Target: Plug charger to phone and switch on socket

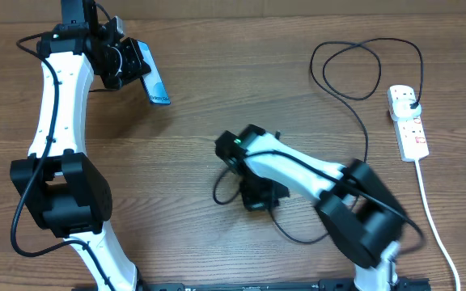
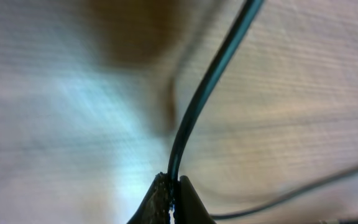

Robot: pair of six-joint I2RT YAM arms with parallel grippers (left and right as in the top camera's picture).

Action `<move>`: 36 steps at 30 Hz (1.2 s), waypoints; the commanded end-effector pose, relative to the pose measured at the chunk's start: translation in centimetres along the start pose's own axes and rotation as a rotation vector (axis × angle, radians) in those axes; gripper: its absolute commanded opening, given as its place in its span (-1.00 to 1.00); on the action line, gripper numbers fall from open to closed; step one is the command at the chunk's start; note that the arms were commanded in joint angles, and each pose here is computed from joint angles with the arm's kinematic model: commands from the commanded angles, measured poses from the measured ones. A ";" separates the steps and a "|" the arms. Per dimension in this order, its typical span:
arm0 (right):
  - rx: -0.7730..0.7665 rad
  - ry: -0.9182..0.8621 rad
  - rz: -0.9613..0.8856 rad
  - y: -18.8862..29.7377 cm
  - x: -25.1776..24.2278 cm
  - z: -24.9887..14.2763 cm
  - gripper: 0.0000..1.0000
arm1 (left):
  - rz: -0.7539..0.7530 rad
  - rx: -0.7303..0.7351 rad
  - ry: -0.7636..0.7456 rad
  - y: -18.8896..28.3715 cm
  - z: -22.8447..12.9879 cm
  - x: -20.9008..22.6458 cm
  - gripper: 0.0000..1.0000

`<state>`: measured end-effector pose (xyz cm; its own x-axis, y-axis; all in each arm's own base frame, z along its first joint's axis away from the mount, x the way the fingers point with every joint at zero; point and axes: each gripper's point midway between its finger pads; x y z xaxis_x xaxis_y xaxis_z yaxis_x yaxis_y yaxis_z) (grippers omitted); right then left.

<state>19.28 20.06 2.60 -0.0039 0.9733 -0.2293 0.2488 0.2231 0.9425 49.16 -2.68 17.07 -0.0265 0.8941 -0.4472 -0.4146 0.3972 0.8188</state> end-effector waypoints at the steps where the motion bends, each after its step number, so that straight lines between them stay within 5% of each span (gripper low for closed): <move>1: -0.066 -0.021 0.066 2.3 -1.2 -1.0 -0.93 | -0.019 -0.030 -0.034 0.8 0.7 -1.0 -0.92; 6: -0.067 -0.112 0.004 2.7 -3.8 -0.9 -0.92 | -0.019 -0.025 -0.030 0.8 0.6 -1.0 -0.92; 8: -0.058 -0.122 -0.001 2.7 -4.1 -0.8 0.25 | -0.019 -0.024 -0.030 0.8 0.6 -1.0 -0.92; 9: -0.049 -0.126 -0.007 2.7 -4.4 -0.9 0.60 | -0.019 -0.024 -0.029 0.8 0.5 -1.0 -0.91; 13: -0.018 -0.137 -0.034 2.7 -5.4 -1.4 1.00 | -0.019 -0.022 -0.028 0.8 0.5 -1.0 -0.92; 21: -0.088 -0.165 0.078 5.0 -3.9 1.3 1.00 | -0.019 -0.024 -0.030 0.8 0.6 -1.0 -0.92; 31: -0.199 -0.233 0.397 12.8 -3.9 10.2 0.99 | -0.036 -0.023 -0.032 0.8 0.5 -1.3 -0.92; 36: -0.206 -0.356 0.400 11.0 -4.9 14.4 0.60 | -0.046 -0.022 -0.032 0.8 0.5 -1.5 -0.92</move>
<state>34.74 17.00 12.81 0.3477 0.9269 0.1411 -0.0526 -0.1309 0.9900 49.15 -2.82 17.12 -0.0232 0.8912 -0.4530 -0.4137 0.4040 0.8159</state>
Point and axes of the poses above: each gripper's point midway between its finger pads, its own y axis back along the fingers, its own x axis along the line the jaws close on, z = x × y, and after that the axes turned 12 degrees about -y, right-handed
